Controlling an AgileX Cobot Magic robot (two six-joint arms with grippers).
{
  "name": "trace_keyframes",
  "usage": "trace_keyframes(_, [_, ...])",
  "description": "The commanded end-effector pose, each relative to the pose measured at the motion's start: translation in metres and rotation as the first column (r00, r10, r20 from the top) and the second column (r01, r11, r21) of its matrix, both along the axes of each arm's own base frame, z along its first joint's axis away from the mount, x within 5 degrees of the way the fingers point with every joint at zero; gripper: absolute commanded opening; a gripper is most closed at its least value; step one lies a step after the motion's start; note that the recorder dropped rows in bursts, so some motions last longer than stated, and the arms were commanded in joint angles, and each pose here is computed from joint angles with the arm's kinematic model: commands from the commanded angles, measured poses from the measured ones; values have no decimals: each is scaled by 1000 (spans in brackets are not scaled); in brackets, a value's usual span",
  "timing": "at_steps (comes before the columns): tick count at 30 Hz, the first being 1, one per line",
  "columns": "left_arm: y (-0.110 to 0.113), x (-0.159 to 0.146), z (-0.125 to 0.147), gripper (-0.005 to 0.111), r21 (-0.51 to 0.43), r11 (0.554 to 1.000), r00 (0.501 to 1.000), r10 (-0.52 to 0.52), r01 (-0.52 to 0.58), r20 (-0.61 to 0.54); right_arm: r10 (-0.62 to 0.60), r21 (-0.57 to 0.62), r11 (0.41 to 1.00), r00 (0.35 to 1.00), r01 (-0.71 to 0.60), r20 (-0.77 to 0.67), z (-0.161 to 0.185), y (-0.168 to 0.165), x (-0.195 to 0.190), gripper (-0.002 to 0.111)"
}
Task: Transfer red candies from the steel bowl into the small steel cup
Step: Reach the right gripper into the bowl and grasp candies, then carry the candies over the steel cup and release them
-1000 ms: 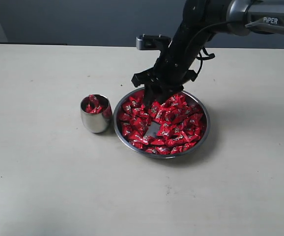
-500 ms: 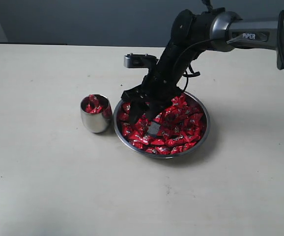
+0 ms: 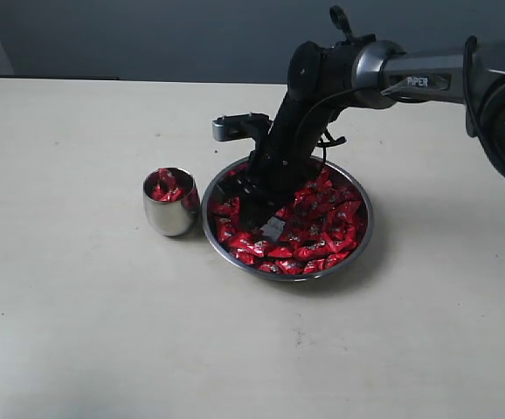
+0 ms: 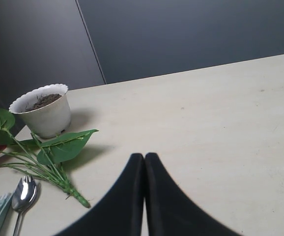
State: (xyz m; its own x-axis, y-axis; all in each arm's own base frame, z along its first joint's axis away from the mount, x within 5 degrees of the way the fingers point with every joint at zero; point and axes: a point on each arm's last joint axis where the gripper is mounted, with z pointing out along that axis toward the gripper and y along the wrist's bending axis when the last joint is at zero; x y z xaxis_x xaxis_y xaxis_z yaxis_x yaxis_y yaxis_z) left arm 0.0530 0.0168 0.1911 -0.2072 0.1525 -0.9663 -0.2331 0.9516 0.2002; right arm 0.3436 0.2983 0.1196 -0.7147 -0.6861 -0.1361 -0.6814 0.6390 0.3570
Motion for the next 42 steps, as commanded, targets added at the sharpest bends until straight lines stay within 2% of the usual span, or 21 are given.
trace_keyframes(1, [0, 0, 1, 0, 4, 1000, 1000, -5, 5, 15, -13, 16, 1000, 1000, 13, 26, 12, 0, 1, 0])
trace_keyframes(12, [0, 0, 1, 0, 4, 1000, 1000, -5, 5, 15, -36, 101, 995, 981, 16, 191, 77, -4, 1, 0])
trace_keyframes(26, [0, 0, 1, 0, 4, 1000, 1000, -5, 5, 15, -48, 126, 992, 982, 25, 184, 82, -3, 0, 0])
trace_keyframes(34, [0, 0, 1, 0, 4, 1000, 1000, -5, 5, 15, -80, 318, 947, 993, 48, 88, 92, 16, -9, 0])
trace_keyframes(42, [0, 0, 1, 0, 4, 1000, 1000, -5, 5, 15, -68, 350, 937, 987, 14, 143, 94, 34, -19, 0])
